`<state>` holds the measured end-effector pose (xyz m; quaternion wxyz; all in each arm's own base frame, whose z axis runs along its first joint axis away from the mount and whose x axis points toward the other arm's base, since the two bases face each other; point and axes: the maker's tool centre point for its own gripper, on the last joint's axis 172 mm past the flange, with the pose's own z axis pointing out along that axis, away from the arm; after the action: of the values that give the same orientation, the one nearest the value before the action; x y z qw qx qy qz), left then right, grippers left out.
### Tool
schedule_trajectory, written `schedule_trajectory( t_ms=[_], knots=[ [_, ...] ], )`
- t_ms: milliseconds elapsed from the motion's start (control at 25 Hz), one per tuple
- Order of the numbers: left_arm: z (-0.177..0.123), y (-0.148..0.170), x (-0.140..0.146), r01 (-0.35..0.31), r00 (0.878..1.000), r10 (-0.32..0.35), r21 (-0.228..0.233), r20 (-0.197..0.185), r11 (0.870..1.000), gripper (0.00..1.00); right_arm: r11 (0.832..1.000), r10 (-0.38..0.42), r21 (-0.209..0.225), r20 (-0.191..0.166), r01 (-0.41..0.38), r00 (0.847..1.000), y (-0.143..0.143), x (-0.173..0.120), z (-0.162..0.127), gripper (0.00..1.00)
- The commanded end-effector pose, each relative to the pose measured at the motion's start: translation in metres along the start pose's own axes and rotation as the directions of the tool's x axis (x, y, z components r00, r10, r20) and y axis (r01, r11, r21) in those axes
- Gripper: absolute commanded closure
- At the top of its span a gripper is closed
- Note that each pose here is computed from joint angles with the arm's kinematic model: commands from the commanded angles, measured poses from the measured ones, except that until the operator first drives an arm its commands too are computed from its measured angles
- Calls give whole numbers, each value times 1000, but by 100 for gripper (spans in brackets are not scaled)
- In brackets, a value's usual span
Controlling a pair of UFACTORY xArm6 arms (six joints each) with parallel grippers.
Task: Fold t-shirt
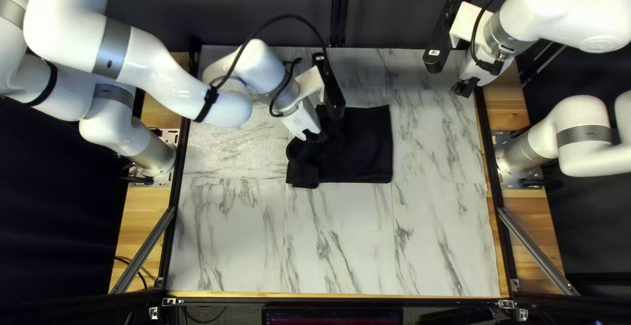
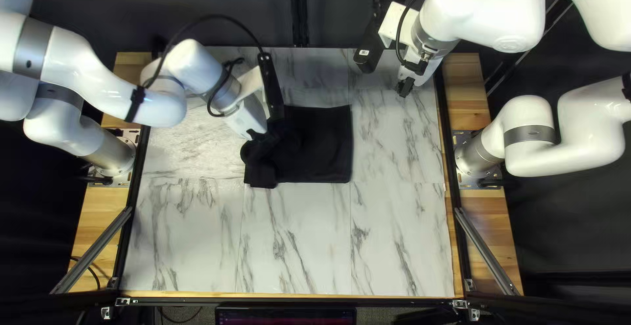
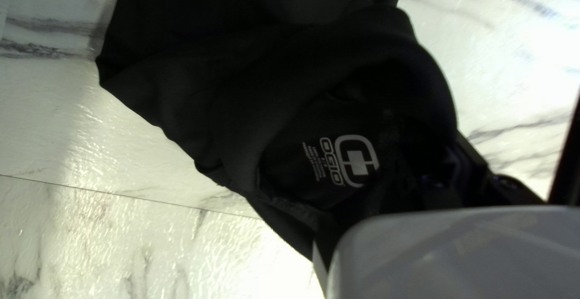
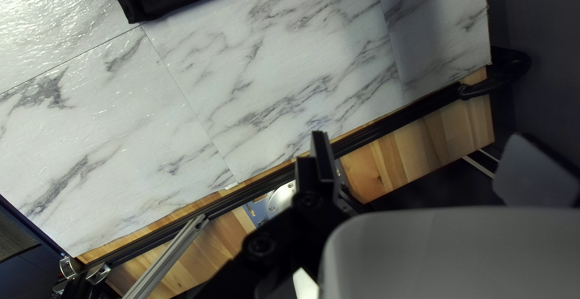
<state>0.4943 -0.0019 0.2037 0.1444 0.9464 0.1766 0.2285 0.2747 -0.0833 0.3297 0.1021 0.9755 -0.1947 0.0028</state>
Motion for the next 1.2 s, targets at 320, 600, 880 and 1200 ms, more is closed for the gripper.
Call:
schedule_trajectory(
  t_ms=[320,600,880,1200],
  knots=[
    [29,0,33,73,994,-81,-105,-72,992,100,1000,0,0,0,0,1000,0,0,0,0],
    [71,-11,37,77,988,-92,-119,-121,990,100,1000,0,0,0,0,1000,0,0,0,0],
    [103,0,36,8,986,-9,-7,-165,1000,100,1000,0,0,0,0,1000,0,0,0,0],
    [119,6,38,-85,988,98,113,-116,990,100,1000,0,0,0,0,1000,0,0,0,0]
  ],
)
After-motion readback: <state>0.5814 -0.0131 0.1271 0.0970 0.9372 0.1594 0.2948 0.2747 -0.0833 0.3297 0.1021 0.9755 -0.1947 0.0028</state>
